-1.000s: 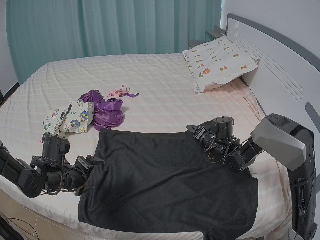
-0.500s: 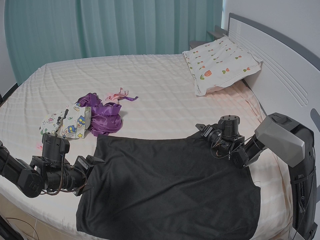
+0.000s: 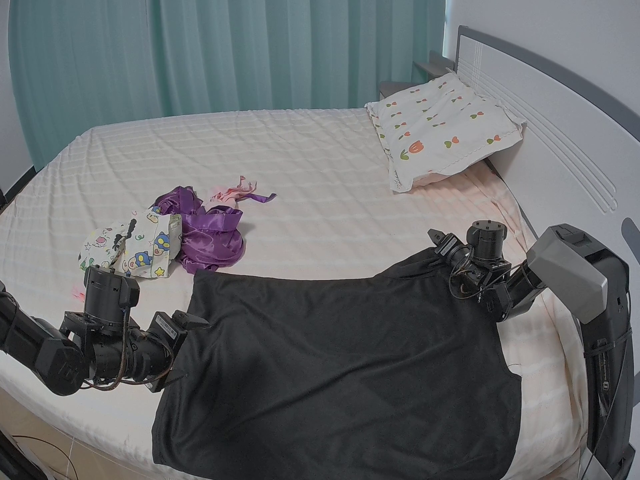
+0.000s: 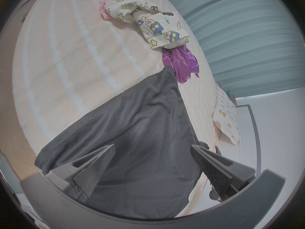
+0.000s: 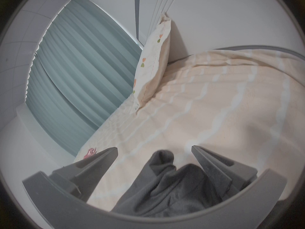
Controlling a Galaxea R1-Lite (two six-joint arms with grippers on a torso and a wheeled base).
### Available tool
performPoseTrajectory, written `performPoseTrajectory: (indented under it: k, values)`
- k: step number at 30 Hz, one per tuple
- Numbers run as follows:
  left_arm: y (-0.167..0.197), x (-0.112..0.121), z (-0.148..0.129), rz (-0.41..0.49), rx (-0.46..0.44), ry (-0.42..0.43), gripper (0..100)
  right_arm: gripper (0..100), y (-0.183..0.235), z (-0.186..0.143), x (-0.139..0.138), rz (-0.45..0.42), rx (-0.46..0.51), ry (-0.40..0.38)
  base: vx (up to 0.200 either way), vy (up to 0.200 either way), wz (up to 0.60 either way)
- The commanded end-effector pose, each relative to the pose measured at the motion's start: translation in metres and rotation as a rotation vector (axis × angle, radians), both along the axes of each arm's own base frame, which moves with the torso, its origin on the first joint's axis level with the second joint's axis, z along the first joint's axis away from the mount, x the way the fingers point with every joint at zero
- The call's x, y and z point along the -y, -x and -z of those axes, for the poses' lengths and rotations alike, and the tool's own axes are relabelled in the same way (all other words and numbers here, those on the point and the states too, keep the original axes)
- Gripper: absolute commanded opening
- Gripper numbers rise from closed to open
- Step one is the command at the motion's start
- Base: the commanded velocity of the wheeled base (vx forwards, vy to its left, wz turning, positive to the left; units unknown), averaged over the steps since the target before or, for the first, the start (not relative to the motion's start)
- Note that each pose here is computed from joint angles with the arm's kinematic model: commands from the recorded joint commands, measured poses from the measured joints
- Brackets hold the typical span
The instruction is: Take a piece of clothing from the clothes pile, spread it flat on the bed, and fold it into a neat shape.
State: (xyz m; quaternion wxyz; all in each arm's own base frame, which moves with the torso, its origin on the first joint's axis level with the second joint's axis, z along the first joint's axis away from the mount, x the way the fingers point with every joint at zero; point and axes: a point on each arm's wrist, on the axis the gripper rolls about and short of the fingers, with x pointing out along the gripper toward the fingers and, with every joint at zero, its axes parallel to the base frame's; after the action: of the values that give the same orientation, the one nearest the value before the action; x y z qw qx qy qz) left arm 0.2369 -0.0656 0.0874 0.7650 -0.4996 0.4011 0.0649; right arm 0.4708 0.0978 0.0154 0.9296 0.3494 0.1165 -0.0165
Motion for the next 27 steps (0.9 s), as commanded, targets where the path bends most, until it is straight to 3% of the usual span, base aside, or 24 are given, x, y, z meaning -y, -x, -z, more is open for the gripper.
performPoseTrajectory:
  k: [1,5,10,18,27]
  values:
    - [0.000,0.000,0.000,0.001,-0.001,0.001,100,100,-0.004,0.004,0.012,0.025,0.025,-0.003,0.000,0.000,0.00]
    - [0.000,-0.001,0.000,-0.001,0.000,0.004,100,100,0.000,-0.023,0.019,0.024,0.066,-0.013,0.000,0.000,0.00]
    - [0.000,-0.001,-0.001,-0.001,0.001,0.005,100,100,0.003,-0.042,0.016,-0.051,0.083,-0.023,0.000,0.000,0.00]
    - [0.003,-0.002,0.001,-0.001,-0.009,0.002,100,100,-0.012,-0.006,0.007,-0.128,-0.029,0.088,0.000,0.000,0.00]
    - [-0.027,-0.013,-0.019,-0.063,0.101,-0.010,100,100,-0.021,-0.003,0.006,-0.177,-0.066,0.170,0.000,0.000,0.00]
